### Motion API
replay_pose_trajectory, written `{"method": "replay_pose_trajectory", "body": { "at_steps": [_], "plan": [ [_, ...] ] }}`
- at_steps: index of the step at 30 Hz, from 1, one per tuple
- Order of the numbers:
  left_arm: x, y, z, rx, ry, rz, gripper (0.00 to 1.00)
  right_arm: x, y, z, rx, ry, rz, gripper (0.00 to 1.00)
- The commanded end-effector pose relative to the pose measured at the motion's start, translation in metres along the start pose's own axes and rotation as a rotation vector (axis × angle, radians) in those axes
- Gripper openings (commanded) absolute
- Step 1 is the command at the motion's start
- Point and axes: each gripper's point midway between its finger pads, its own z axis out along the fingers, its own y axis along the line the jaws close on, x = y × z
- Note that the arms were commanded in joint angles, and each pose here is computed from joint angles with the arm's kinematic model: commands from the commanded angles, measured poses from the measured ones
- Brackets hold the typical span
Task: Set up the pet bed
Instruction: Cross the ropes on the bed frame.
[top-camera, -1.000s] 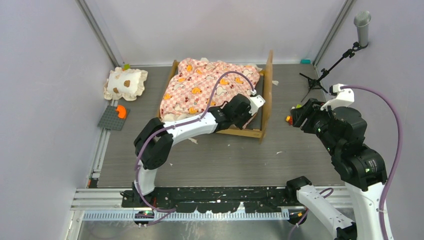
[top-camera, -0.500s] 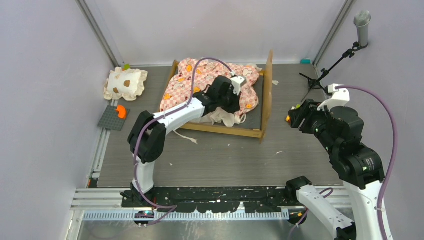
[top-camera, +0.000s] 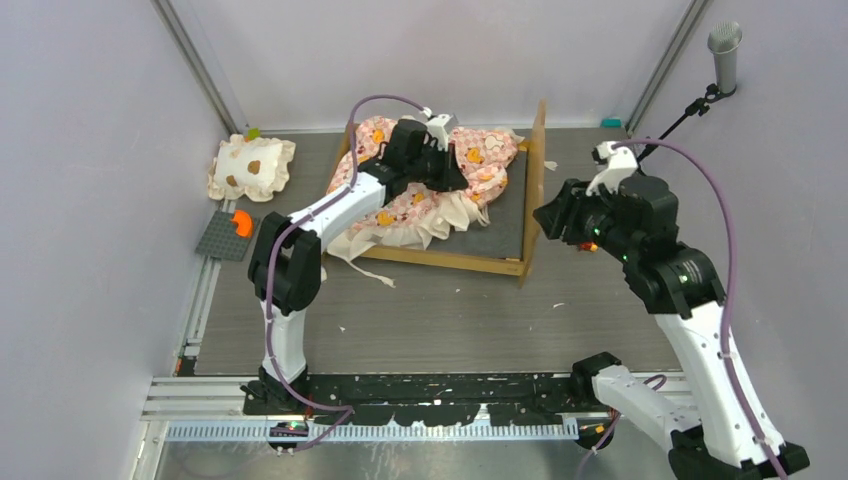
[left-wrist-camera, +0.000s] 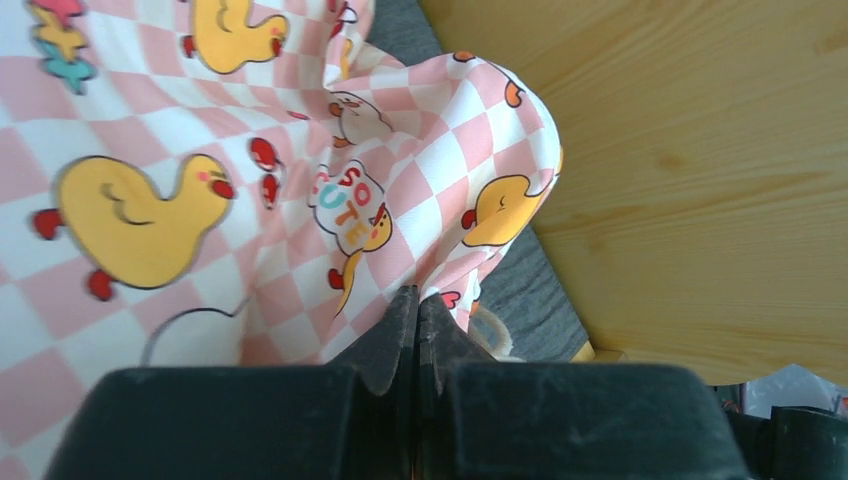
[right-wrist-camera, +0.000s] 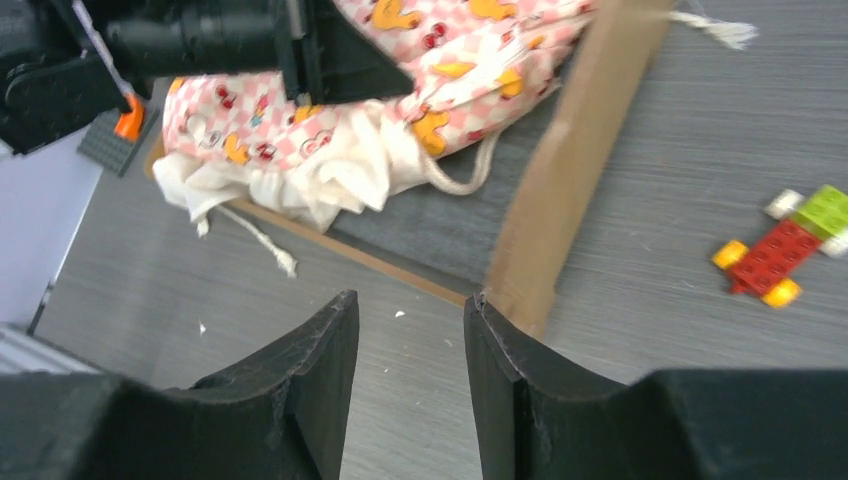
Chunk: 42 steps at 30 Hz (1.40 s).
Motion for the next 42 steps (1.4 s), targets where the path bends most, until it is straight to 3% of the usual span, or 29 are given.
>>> {"method": "replay_pose_trajectory", "body": {
  "at_steps": [1, 10, 16, 24, 34, 42],
  "plan": [
    [-0.034, 0.003, -0.005, 0.051, -0.076, -0.011, 0.0, -0.004, 0.034, 0.023, -0.15, 0.019, -0.1, 0.48],
    [-0.049, 0.033, -0.017, 0.038, -0.096, -0.035, 0.0, 0.013, 0.068, 0.088, -0.165, 0.116, -0.377, 0.51],
    [-0.053, 0.053, -0.024, 0.027, -0.1, -0.057, 0.0, 0.029, 0.037, 0.151, 0.001, 0.156, -0.506, 0.54],
    [-0.053, 0.066, -0.03, 0.023, -0.097, -0.071, 0.0, 0.056, 0.027, 0.209, 0.0, 0.257, -0.632, 0.6],
    [-0.056, 0.068, -0.034, 0.033, -0.104, -0.081, 0.0, 0.072, 0.008, 0.257, 0.028, 0.259, -0.696, 0.6],
    [-0.058, 0.071, -0.036, 0.041, -0.11, -0.093, 0.0, 0.087, 0.005, 0.279, -0.005, 0.28, -0.679, 0.56]
  ]
}}
